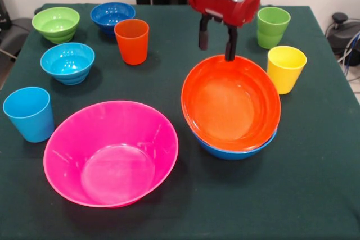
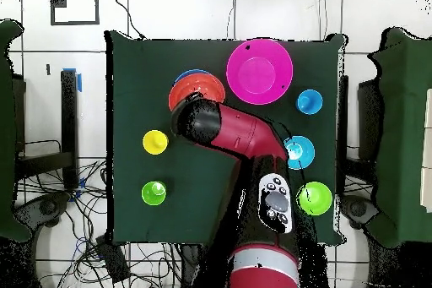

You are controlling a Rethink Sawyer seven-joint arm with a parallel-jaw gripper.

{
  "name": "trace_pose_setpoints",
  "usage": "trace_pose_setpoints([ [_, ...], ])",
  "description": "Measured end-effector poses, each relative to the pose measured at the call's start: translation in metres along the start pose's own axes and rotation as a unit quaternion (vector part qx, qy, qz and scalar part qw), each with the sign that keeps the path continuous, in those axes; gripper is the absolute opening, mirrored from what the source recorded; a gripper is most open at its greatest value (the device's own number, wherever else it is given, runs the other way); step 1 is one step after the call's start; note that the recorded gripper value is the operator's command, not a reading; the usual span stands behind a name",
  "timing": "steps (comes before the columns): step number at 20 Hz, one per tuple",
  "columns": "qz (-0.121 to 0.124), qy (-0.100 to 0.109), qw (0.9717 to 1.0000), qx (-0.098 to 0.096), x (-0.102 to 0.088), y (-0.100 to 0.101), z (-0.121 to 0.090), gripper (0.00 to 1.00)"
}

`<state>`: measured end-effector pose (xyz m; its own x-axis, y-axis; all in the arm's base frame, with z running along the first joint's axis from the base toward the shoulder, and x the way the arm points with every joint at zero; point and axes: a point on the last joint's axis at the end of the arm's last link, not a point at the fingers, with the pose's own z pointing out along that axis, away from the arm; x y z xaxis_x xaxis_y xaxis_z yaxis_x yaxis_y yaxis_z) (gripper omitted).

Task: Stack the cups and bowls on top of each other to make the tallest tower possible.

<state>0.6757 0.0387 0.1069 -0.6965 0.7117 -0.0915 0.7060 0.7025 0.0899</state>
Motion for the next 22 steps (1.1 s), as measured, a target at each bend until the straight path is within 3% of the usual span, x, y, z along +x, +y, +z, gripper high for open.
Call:
trace_pose_setpoints([
  [3, 0.0, 0.012, 0.9999, -0.001, -0.001, 0.004, -0.029, 1.0],
  [5, 0.0, 0.014, 0.9999, -0.002, -0.002, 0.005, -0.035, 1.0],
  [7, 0.005, 0.015, 0.9998, -0.008, -0.005, 0.002, -0.061, 1.0],
  [14, 0.029, 0.006, 0.9994, -0.02, -0.021, -0.021, -0.092, 1.0],
  [18, 0.037, 0.001, 0.9991, -0.021, -0.034, -0.039, -0.089, 1.0],
  [22, 0.035, -0.023, 0.9986, -0.031, -0.054, -0.061, -0.063, 1.0],
])
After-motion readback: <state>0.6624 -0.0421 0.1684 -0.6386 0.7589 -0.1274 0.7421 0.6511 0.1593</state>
